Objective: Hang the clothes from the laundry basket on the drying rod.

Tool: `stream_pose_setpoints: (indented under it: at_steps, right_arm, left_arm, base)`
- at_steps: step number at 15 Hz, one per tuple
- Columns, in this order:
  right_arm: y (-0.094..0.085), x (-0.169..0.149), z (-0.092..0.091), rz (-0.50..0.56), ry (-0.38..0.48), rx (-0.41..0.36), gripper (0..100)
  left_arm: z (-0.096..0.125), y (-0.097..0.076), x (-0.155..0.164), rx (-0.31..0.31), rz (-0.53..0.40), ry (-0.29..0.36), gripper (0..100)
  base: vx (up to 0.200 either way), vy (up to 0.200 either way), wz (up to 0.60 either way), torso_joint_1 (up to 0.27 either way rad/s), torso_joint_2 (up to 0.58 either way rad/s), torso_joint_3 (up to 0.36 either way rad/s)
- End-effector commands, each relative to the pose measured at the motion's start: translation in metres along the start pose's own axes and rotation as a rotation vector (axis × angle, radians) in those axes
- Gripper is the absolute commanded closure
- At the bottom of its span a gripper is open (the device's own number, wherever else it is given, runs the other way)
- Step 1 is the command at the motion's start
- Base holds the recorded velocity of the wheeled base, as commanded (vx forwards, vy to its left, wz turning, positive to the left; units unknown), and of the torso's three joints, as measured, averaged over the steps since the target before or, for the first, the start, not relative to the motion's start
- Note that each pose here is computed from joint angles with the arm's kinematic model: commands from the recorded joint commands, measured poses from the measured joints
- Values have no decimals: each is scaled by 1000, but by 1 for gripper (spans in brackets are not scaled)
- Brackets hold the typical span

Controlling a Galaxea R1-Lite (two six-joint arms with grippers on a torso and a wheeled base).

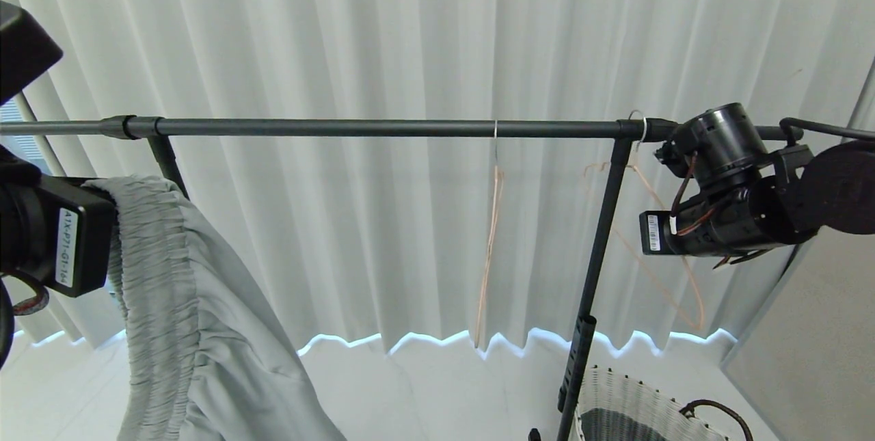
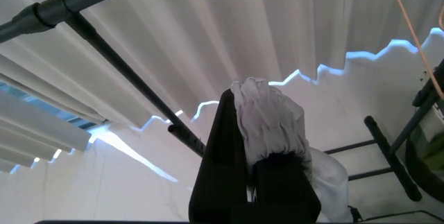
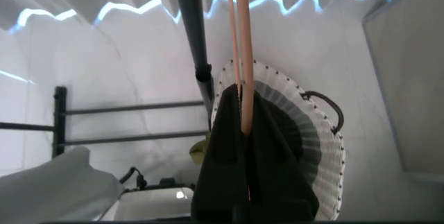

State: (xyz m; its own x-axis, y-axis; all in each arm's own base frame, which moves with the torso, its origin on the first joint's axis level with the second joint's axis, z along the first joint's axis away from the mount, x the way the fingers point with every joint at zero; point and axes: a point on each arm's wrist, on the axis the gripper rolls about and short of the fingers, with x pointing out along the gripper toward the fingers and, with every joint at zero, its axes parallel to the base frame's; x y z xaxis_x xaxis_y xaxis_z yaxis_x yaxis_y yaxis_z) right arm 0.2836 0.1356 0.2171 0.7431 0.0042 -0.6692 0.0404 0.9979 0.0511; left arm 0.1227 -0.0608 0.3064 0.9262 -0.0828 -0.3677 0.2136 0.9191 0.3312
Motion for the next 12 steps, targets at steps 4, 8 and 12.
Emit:
stream_pose_setpoints:
  at_steps: [4, 8, 12]
  right_arm:
    - [-7, -33, 5, 35, -68, 23, 100]
    - [-19, -62, -6, 34, -75, 35, 100]
    - [-27, -83, -20, 46, -60, 19, 100]
  left_arm:
    - [0, 1, -2, -2, 1, -6, 100]
    - [-2, 1, -4, -6, 2, -10, 100]
    - [-4, 0, -3, -1, 0, 0, 100]
  base:
    - [0, 0, 0, 0, 0, 0]
    - [0, 0, 0, 0, 0, 0]
    - [-50, 0, 0, 1, 1, -1]
